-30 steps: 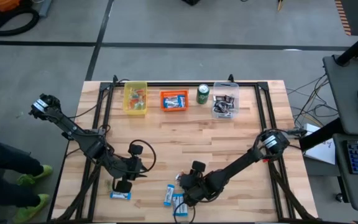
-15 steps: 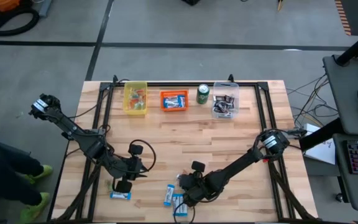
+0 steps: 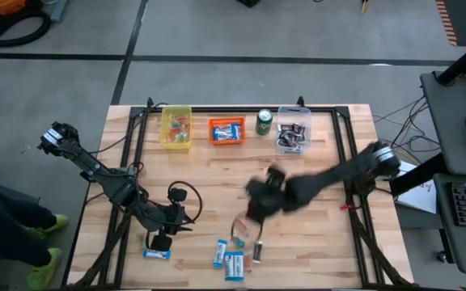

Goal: Organize candy in baskets
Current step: Put the brown chocolate into the transparent bin

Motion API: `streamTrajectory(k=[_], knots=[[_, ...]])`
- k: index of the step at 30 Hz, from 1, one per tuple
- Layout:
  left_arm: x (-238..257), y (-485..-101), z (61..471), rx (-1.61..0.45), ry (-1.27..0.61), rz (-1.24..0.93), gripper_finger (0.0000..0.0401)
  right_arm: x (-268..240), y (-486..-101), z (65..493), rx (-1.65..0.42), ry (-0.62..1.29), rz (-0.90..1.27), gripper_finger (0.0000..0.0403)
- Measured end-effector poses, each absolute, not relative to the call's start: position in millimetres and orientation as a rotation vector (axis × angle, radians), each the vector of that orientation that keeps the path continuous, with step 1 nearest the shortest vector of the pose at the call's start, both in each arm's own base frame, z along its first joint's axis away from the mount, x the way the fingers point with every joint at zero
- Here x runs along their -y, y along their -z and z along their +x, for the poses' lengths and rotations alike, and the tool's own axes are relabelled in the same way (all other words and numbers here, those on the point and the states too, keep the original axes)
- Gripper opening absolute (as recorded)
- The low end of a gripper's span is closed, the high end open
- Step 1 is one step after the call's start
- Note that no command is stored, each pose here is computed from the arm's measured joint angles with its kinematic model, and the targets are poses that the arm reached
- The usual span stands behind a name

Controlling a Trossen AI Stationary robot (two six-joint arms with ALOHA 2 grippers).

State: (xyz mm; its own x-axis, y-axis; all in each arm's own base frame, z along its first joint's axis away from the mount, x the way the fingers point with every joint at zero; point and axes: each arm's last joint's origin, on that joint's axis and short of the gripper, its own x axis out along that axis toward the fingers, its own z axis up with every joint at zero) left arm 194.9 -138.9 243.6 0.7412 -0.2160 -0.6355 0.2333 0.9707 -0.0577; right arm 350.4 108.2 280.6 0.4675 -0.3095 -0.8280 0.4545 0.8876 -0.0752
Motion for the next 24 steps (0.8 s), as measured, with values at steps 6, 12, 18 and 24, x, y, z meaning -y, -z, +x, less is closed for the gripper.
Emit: streamTrajectory(k=[6, 12, 18, 24], knots=[[139, -244, 195, -0.696, 0.235, -0.004, 0.0084, -2, -314, 312, -1.005, 0.845, 0.335, 0.0013], [139, -244, 195, -0.692, 0.215, -0.013, 0.0084, 89, -310, 270, -1.016, 1.114, 0.473, 0.0013], [137, -244, 196, -0.675, 0.169, -0.003, 0.0084, 149, -274, 240, -1.080, 1.255, 0.504, 0.0013], [136, -244, 196, -0.658, 0.119, -0.010, 0.0084, 186, -234, 232, -1.033, 1.268, 0.474, 0.0013]])
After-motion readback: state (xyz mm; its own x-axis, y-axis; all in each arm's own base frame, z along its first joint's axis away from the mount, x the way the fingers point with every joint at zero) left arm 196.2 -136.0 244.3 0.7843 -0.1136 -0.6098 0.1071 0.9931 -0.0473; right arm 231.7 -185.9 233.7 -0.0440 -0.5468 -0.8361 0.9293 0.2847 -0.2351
